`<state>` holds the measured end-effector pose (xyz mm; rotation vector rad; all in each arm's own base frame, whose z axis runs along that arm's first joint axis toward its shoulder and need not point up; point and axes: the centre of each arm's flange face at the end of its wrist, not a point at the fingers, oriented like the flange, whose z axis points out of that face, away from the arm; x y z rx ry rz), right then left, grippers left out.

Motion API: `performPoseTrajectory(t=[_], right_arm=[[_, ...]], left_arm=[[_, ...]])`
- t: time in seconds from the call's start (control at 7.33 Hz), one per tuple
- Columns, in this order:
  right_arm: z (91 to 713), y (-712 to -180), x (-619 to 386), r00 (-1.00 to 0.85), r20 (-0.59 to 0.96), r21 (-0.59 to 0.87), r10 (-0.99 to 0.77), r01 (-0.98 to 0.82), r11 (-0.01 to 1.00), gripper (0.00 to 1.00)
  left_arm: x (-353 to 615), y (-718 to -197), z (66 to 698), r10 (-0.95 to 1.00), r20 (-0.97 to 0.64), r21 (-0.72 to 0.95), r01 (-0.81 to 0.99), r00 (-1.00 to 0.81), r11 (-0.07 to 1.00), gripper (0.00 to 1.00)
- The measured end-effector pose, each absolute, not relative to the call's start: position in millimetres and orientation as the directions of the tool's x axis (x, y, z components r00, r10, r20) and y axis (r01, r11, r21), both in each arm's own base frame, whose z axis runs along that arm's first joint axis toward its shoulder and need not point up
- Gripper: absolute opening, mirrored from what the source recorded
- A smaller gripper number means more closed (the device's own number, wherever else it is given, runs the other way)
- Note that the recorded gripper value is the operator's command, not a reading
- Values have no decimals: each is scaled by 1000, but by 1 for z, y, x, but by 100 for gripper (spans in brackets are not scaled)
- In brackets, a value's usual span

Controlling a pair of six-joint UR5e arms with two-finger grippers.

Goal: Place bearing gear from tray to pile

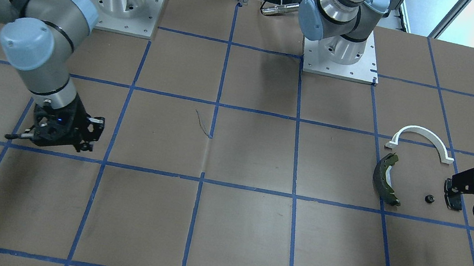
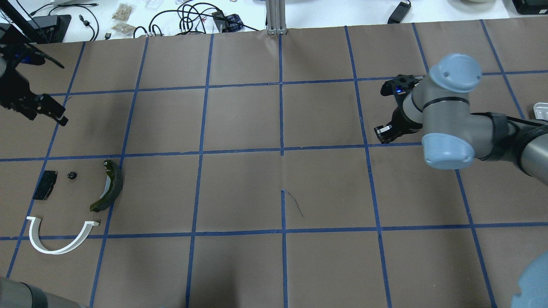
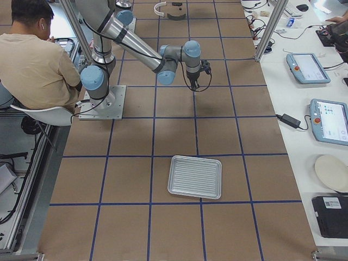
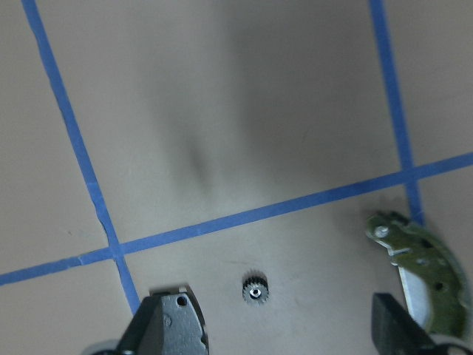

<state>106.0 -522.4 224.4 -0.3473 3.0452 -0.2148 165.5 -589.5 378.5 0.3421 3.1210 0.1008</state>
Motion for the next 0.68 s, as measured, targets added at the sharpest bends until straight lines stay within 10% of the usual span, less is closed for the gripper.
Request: performPoseTrajectory(t=[0.55, 0.68], right_arm=[[233, -502, 301, -988, -143, -149, 54, 75, 986, 19], [232, -501, 340, -983, -153, -138, 102, 124, 983, 58]], left_arm=[[-30, -572, 497, 132, 32, 75, 134, -991, 988, 100], [-72, -560, 497, 103, 28, 78, 105, -994, 991, 100]])
